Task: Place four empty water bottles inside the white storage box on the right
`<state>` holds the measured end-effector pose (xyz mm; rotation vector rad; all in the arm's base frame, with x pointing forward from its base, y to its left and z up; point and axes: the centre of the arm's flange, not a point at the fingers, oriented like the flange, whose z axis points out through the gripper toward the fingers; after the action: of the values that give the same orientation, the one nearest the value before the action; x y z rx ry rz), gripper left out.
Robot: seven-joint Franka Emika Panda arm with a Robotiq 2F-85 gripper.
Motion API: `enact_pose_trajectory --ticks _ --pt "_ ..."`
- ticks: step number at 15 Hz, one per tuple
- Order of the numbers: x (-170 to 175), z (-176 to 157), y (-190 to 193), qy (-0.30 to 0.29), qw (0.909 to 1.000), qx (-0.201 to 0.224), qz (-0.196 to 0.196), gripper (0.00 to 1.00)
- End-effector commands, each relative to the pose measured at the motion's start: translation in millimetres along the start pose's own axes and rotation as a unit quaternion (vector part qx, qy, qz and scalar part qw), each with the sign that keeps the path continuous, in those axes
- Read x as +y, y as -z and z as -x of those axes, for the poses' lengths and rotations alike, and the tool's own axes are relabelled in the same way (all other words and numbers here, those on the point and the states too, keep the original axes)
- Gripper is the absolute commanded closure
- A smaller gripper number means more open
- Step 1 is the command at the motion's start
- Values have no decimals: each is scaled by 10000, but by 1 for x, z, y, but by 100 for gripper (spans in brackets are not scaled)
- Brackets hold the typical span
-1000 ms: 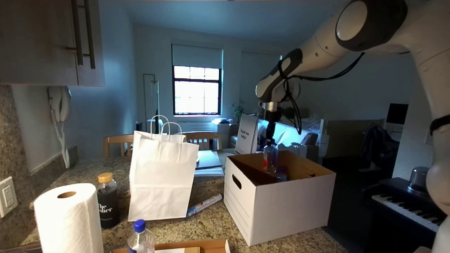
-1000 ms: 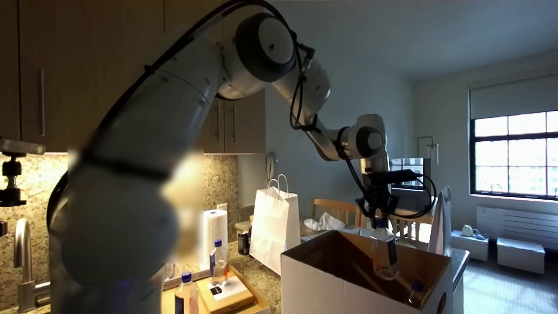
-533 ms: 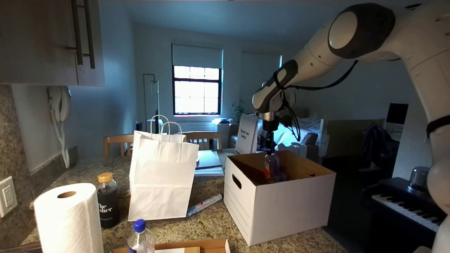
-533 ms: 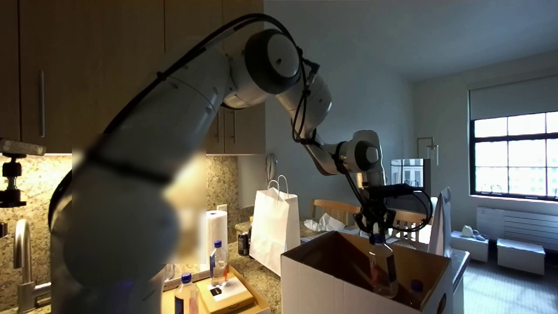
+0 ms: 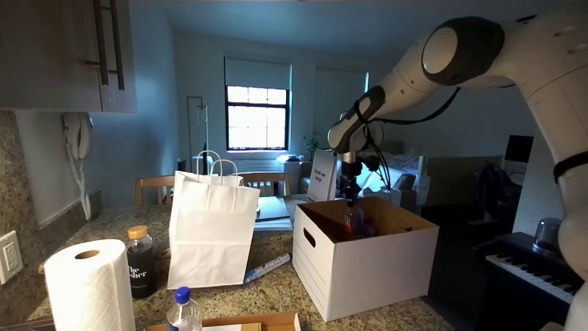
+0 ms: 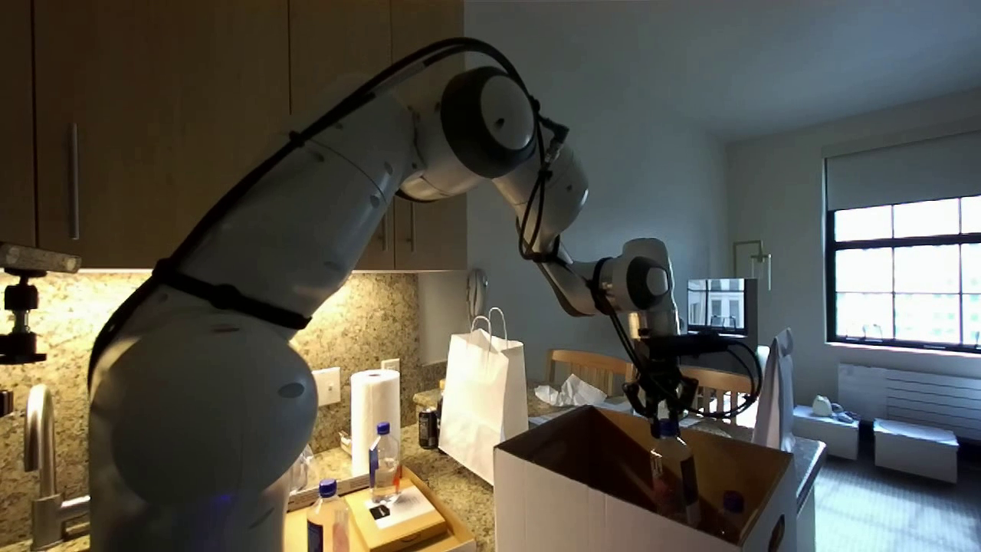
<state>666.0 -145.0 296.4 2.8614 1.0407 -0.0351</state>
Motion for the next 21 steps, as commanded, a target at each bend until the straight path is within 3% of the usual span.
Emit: enact_pose_trajectory --ticks 1,7,14,21 --pt "24 -15 -27 -252 9995 138 -144 85" --pt "37 -24 -65 -140 9997 95 -154 85" --pt "38 -20 -81 -223 9997 105 5 86" --pt "38 -10 -97 -296 9995 14 -74 86"
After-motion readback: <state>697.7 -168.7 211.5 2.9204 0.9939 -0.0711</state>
